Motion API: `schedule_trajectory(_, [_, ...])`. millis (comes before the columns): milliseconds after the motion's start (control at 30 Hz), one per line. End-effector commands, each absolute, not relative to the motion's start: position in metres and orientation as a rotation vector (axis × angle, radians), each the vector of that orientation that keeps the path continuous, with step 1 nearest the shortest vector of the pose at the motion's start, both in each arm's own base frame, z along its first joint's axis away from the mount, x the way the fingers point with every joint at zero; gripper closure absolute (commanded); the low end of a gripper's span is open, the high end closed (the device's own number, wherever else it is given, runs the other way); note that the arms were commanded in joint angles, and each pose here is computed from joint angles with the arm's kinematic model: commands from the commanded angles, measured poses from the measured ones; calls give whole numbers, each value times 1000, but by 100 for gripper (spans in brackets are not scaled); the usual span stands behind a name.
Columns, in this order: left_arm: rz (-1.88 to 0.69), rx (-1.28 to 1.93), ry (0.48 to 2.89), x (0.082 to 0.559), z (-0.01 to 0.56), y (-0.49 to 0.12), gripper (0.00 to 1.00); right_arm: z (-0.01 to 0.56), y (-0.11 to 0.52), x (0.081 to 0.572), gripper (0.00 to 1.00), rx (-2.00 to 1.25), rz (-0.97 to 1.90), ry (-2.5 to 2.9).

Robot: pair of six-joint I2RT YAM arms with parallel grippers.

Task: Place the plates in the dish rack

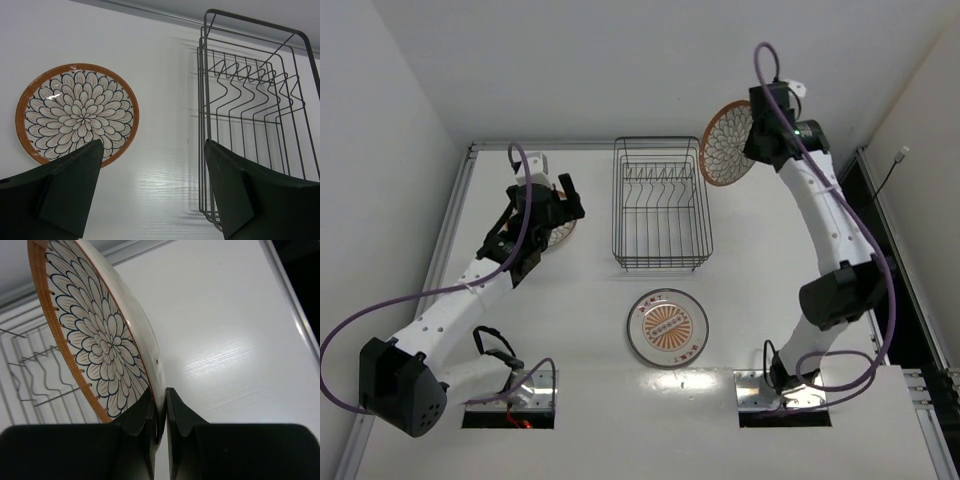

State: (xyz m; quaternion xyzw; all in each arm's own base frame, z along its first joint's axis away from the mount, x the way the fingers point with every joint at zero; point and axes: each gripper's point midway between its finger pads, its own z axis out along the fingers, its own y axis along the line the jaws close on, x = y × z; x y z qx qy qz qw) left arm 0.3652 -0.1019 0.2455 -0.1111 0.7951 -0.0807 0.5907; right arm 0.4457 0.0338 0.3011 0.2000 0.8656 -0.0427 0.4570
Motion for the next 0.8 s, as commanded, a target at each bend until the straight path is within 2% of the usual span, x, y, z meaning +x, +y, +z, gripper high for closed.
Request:
schedule_trajectory(0, [-242,-276,1762,366,281,-104,20,355,43,468,100,501,-242,1922])
schedule_trajectory(333, [-242,-276,1762,363,283,-103,20,336,90,494,100,395,-511,1904])
schedule_trajectory(767, [-274,-264,1768,363,282,-109,20,319,98,508,100,335,-654,1880])
